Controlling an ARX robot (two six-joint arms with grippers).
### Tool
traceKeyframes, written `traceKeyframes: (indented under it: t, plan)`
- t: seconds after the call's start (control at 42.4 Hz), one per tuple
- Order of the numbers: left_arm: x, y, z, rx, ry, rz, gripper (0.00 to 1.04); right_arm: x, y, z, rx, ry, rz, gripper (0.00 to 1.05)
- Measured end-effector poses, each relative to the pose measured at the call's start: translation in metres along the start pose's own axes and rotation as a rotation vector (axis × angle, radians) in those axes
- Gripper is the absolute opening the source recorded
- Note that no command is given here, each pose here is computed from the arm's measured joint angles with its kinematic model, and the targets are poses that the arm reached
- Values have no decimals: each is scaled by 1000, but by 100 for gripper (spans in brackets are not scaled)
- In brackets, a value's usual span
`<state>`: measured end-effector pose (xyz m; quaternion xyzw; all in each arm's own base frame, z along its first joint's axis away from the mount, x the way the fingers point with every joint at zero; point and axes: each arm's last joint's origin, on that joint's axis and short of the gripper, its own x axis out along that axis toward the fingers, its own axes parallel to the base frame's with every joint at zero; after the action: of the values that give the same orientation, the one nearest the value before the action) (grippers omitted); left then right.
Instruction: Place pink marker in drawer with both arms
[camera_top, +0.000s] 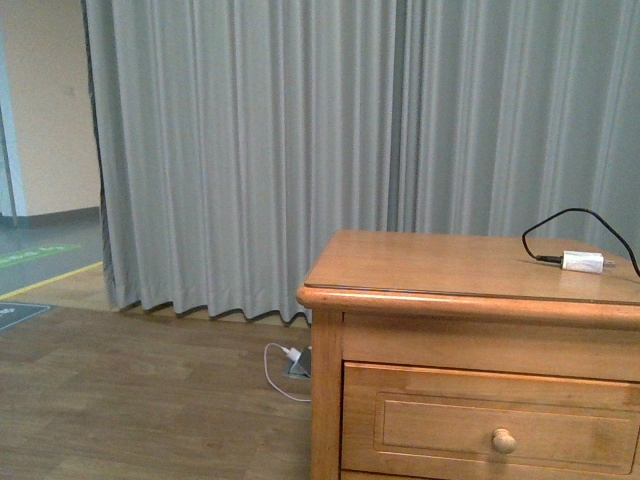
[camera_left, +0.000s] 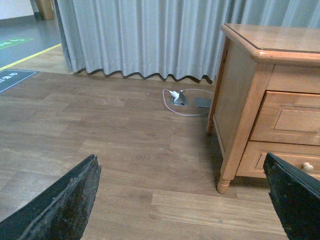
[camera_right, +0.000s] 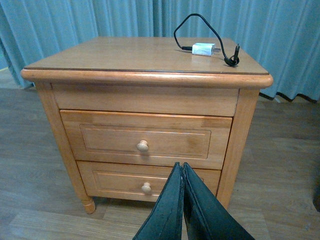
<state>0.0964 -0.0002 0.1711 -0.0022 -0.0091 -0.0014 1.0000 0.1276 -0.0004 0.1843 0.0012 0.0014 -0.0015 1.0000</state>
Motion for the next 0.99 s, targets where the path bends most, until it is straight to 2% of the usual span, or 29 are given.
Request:
traceKeyframes:
  t: [0.425, 0.992]
  plan:
    - [0, 0, 0, 0, 0, 0, 99, -12, 0, -16, 1, -6, 0, 1]
    - [0, 0, 0, 0, 0, 1, 99, -28, 0, -21, -1, 17, 1, 1]
